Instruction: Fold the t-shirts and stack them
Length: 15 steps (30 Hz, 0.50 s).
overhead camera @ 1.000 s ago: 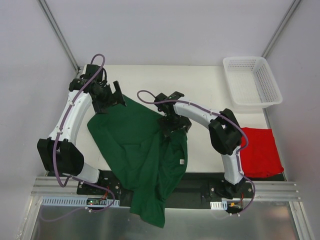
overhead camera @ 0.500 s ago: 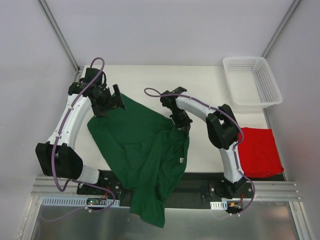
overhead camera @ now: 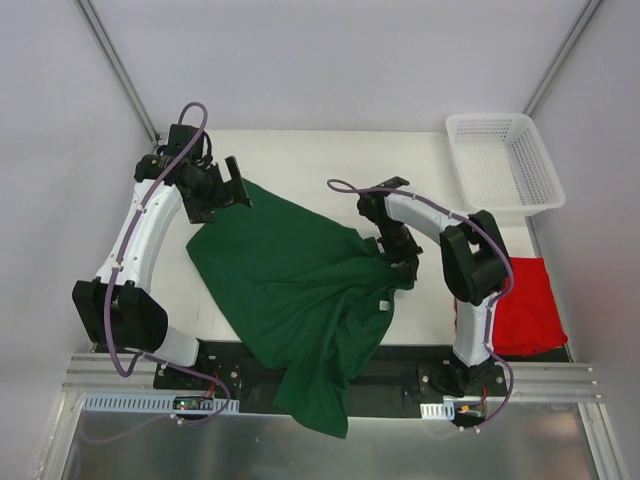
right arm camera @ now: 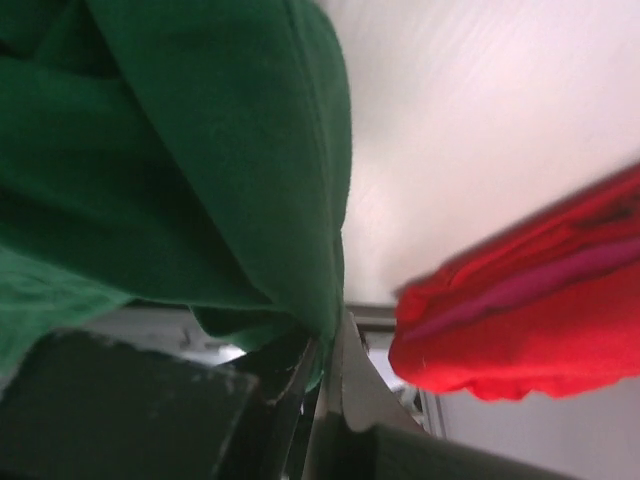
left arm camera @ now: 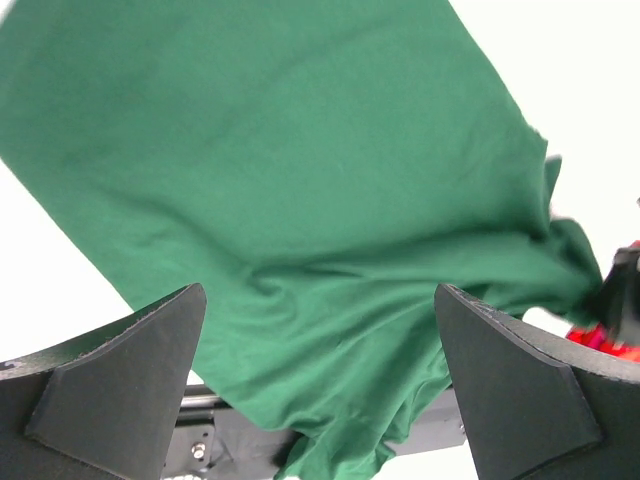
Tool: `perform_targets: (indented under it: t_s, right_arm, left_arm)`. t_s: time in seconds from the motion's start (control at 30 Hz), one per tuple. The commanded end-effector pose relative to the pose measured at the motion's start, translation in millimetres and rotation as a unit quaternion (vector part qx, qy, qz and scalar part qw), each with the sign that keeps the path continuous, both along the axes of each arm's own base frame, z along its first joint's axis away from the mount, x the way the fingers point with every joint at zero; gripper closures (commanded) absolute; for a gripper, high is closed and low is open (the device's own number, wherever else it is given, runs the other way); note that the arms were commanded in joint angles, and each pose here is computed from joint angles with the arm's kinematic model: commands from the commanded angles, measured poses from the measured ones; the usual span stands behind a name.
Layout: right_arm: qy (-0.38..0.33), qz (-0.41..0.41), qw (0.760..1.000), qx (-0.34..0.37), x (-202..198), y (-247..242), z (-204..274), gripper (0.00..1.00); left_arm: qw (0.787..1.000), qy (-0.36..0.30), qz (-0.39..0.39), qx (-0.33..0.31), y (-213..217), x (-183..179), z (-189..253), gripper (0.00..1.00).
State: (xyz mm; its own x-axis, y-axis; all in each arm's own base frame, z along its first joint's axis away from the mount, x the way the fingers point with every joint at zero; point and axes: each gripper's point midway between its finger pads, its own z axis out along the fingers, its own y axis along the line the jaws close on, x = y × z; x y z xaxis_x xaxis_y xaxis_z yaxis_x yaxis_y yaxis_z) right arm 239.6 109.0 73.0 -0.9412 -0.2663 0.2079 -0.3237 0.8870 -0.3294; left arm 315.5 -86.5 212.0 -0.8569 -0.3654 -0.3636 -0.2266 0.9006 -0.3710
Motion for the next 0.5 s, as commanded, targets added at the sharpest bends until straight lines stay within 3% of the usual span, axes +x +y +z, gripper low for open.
perform_targets:
  t_s: [0.0,0.13,0.17,0.2,0.23,0.47]
  right_arm:
    - [0.089,-0.01,0.995,-0.055,-72.7,-36.9,82.2,0.97]
    - [0.09,-0.037,0.993,0.062,-102.9,-5.2,100.2,0.95]
    - [0.094,-0.033,0.992,0.073,-107.8,0.9,101.2,0.87]
    - [0.104,-0.038,0.989,0.098,-112.9,10.9,103.9,0.17]
    - [0.103,-0.039,0.988,0.107,-112.0,15.3,105.4,0.04]
    - [-0.05,0.014,0.989,0.14,-14.4,54.6,111.3,0.04]
  left_arm:
    - [1.0,-0.023,-0.009,0.002,-1.4,16.8,15.8,0.01]
    - [1.0,-0.022,-0.007,-0.005,-4.9,30.7,17.8,0.01]
    - [1.0,-0.027,-0.007,-0.009,-6.4,34.2,22.3,0.01]
    - [0.999,-0.029,-0.008,-0.012,-7.7,36.3,23.8,0.01]
    - [1.0,-0.024,-0.009,-0.018,-10.3,39.1,21.8,0.01]
    - [0.998,-0.003,-0.041,-0.051,-29.8,75.3,7.4,0.01]
